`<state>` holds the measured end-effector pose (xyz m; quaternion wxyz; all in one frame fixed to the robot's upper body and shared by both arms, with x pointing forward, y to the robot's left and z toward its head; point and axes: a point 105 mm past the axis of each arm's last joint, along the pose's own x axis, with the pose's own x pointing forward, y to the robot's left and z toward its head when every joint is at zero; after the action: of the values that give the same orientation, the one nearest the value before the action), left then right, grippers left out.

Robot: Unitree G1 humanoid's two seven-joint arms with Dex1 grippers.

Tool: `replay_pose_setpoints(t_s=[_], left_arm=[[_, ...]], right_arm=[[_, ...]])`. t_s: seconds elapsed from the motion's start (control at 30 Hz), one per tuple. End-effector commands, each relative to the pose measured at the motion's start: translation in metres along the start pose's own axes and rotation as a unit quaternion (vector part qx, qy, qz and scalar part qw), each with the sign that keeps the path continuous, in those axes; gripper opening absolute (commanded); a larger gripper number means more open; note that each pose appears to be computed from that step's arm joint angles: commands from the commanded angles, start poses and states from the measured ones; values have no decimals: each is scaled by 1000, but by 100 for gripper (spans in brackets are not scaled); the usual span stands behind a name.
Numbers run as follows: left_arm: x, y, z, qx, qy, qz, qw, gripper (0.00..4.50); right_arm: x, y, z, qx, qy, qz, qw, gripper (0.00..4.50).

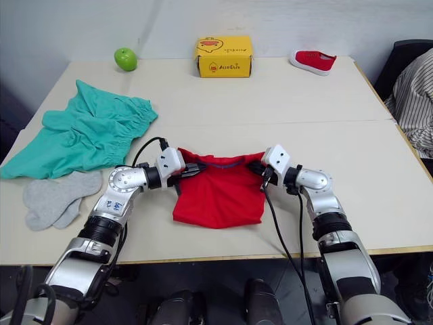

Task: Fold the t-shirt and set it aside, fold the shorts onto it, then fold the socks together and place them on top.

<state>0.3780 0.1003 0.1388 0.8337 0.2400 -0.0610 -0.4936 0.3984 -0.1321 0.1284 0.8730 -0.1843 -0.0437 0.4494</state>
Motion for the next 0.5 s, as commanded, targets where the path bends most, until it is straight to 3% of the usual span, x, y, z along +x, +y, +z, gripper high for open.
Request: replay_pose_setpoints(t_s=[0.03,0.4,0.5], left_arm=[[-9,-5,8,-2,-25,-22,999,0],[-10,9,-14,-50,22,33,998,0],[-7,-1,5,-53,-30,1,998,0]], right_arm=[[-3,-5,10,14,-28,-6,999,4],[9,1,13,23,-31,-3,999,4],[19,34,27,18,-59,61,996,4]])
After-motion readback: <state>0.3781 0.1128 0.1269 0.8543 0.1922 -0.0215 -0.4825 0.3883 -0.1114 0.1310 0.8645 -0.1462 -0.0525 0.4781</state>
